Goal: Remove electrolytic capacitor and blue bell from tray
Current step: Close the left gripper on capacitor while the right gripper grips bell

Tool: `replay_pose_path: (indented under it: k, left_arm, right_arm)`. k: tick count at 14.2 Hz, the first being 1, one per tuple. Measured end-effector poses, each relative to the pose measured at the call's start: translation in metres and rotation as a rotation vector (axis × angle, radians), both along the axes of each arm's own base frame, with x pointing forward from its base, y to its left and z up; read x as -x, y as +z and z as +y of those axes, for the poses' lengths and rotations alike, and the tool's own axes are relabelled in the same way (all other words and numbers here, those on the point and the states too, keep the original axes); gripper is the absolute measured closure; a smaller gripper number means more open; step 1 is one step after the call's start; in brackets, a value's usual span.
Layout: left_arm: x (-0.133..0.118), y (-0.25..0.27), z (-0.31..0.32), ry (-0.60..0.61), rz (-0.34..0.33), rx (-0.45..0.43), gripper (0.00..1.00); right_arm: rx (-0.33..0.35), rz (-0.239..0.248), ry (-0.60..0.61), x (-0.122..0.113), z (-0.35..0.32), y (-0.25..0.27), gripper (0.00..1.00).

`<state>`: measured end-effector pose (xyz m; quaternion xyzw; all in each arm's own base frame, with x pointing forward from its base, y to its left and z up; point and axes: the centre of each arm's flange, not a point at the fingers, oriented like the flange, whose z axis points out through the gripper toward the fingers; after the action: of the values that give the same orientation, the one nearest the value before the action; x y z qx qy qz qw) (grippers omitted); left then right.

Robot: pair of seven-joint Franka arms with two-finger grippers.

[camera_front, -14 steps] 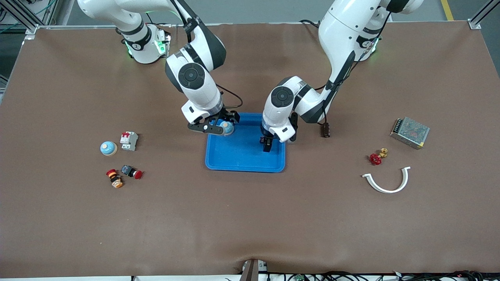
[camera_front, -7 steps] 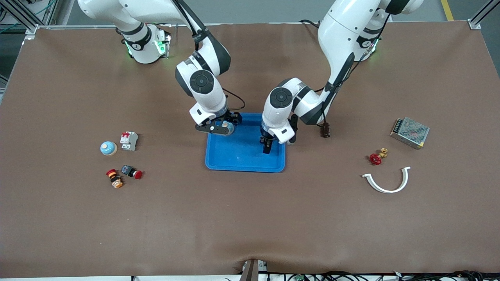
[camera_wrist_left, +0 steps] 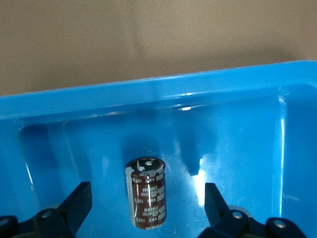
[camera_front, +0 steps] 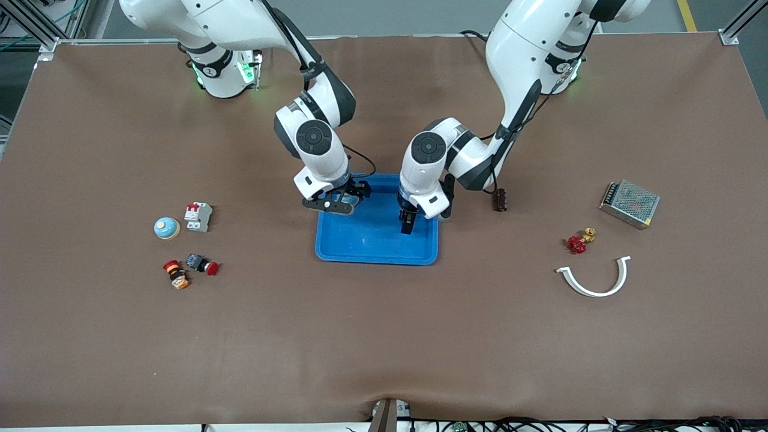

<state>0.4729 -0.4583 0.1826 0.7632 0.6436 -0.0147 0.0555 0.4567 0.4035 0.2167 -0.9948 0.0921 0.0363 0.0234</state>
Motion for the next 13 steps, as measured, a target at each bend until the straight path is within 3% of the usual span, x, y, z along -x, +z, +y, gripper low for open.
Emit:
replay_pose_path:
  k: [4,10,13]
  left_arm:
    - [0.0,0.0,0.0,0.0,0.0,0.0,0.03]
    - [0.0,0.0,-0.001,-0.033,-0.021,-0.017,0.66]
    - [0.0,0.0,-0.001,-0.033,-0.021,-0.017,0.66]
  right_arm:
    - [0.0,-0.007,0.002,0.001,0.001,-0.013,0.0]
    - [0.005,-0.007,0.019,0.009,0.008,-0.028,0.0]
    - [0.008,-0.005,0.017,0.008,0.007,-0.03,0.0]
